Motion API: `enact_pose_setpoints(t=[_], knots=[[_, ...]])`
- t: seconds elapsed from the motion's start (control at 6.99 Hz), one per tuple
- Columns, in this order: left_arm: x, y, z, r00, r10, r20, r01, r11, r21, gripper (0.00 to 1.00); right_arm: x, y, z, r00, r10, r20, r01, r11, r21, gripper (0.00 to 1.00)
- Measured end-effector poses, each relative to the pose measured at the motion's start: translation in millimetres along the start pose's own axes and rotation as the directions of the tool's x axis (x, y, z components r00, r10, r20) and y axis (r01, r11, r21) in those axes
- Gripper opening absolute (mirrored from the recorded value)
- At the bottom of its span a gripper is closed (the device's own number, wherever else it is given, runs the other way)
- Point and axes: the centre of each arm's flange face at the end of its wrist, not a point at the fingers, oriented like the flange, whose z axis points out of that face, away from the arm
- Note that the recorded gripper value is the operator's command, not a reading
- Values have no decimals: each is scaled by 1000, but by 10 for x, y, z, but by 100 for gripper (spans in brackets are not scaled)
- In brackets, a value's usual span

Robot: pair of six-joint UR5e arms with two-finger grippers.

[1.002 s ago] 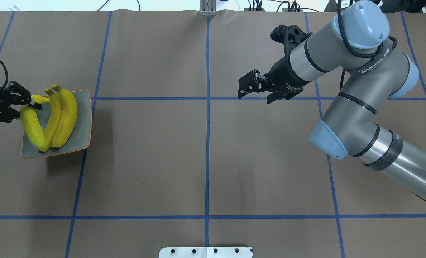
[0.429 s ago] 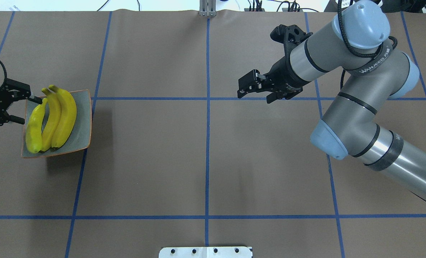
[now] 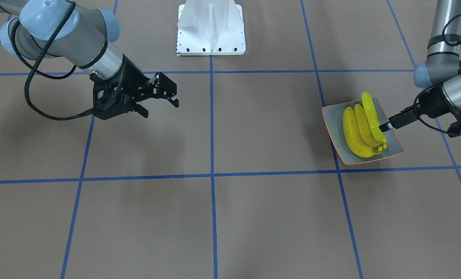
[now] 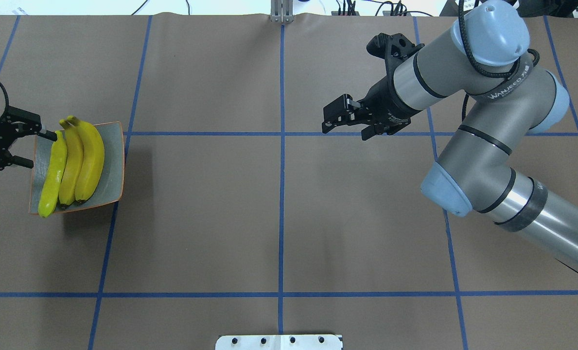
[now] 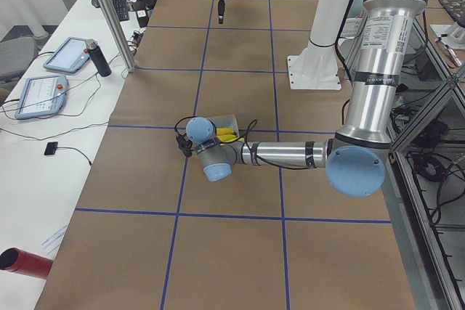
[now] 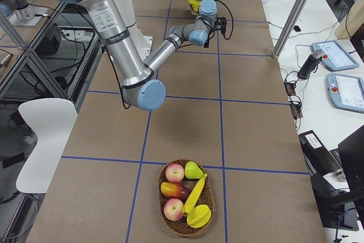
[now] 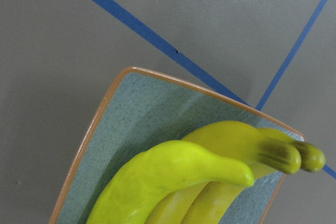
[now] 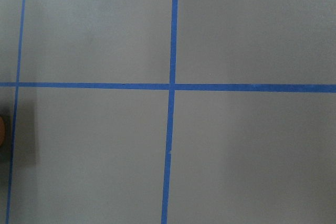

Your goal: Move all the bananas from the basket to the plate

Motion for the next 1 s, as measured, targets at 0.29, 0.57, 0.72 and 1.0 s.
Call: enact_pose_setpoints(t=[0.29,0.57,0.72,1.0], knots=[[244,-151,-269,999,7,-40,-5,999,47,100,196,-43,-120,1000,17,-10,-17,1000,1,100],[653,-306,-608,995,34,-90,-25,995,102,100,735,-202,-448,999,44,-31,-45,999,-4,100],[903,-377,-792,992,51,-115,-35,990,134,100,1159,-264,-587,998,26,-64,-26,1000,3,100],[1276,-559,-1152,985,85,-148,-42,962,268,100,2308,-407,-956,982,-44,-183,48,999,19,100]])
